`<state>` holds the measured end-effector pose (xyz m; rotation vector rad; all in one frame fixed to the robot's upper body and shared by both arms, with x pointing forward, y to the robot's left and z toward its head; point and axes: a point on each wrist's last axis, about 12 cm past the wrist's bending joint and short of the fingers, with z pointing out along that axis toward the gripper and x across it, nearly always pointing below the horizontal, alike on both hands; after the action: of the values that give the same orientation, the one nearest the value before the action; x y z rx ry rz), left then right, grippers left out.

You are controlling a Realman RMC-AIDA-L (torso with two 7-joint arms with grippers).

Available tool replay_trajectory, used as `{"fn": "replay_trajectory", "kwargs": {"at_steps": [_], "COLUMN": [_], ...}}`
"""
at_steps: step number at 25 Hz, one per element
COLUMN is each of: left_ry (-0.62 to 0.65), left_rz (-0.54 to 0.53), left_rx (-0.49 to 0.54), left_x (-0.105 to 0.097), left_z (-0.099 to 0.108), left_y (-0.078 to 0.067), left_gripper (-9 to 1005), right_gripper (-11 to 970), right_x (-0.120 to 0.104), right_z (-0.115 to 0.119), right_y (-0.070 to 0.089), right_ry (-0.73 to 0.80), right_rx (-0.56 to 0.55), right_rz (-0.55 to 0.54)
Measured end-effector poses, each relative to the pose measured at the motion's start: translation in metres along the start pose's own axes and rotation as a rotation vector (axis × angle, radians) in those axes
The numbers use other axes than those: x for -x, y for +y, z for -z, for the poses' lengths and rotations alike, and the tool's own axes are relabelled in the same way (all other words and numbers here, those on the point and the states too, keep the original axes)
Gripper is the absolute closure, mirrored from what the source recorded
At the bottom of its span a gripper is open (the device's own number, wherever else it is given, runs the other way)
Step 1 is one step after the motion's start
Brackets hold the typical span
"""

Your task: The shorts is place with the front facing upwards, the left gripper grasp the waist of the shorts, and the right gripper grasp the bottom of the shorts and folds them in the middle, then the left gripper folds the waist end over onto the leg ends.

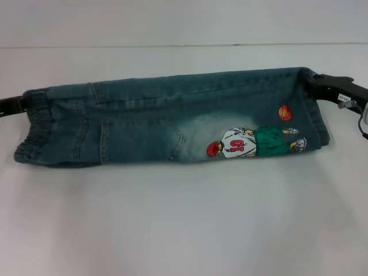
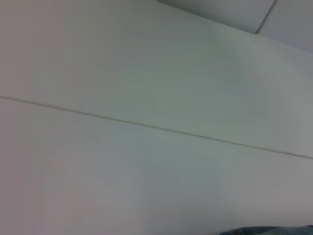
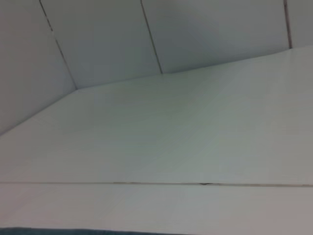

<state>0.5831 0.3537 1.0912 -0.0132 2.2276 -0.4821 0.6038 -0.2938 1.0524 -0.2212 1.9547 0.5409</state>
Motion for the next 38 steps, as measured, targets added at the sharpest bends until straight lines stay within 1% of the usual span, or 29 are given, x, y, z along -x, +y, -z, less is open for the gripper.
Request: {"fn": "replay_trajectory", "kwargs": {"at_steps": [9, 13, 17, 18, 23, 28, 29, 32, 34, 37, 38], "left_ry": [-0.026, -0.057, -0.049, -0.044, -0.032, -0.028, -0.025, -0.019, -0.015, 0.004, 0.012], "left_rz": [-0.014, 0.006, -0.006, -0.010, -0.014, -0.017, -0.015, -0.008, -0.007, -0.005, -0.001], "left_rx": [0.036, -0.001, -0.023, -0.025, -0.027, 0.002, 0.006, 0.012, 0.008, -0.028, -0.049], "left_x": [-0.004, -0.003, -0.004, -0.005, -0.007, -0.005, -0.006, -0.007, -0.006, -0.005, -0.005], "left_z": [-0.014, -0.016, -0.018, -0.019, -0.018, -0.012, -0.011, -0.007, -0.003, 0.007, 0.012], "left_y": [-0.005, -0.008, -0.012, -0.013, -0.011, 0.000, 0.003, 0.009, 0.011, 0.015, 0.017], "left_gripper": [958, 958, 958, 958, 799, 610, 572, 364, 273, 136, 130], "right_gripper": [914, 855, 796, 756, 553, 305, 285, 224, 184, 123, 103], "right_x": [0.001, 0.002, 0.000, 0.000, -0.001, -0.003, -0.003, -0.003, -0.003, 0.002, 0.006], "right_z": [-0.005, -0.008, -0.012, -0.013, -0.014, -0.011, -0.010, -0.008, -0.005, 0.005, 0.011], "right_y": [0.000, 0.000, 0.001, 0.002, 0.003, 0.003, 0.002, 0.002, 0.002, 0.000, 0.000], "right_ry": [-0.005, 0.001, 0.019, 0.025, 0.030, 0.022, 0.021, 0.017, 0.008, -0.020, -0.035], "right_rx": [-0.035, -0.041, -0.061, -0.064, -0.062, -0.052, -0.047, -0.032, -0.010, 0.044, 0.073], "right_rz": [-0.009, -0.014, -0.023, -0.022, -0.022, -0.040, -0.044, -0.046, -0.053, -0.083, -0.091]}}
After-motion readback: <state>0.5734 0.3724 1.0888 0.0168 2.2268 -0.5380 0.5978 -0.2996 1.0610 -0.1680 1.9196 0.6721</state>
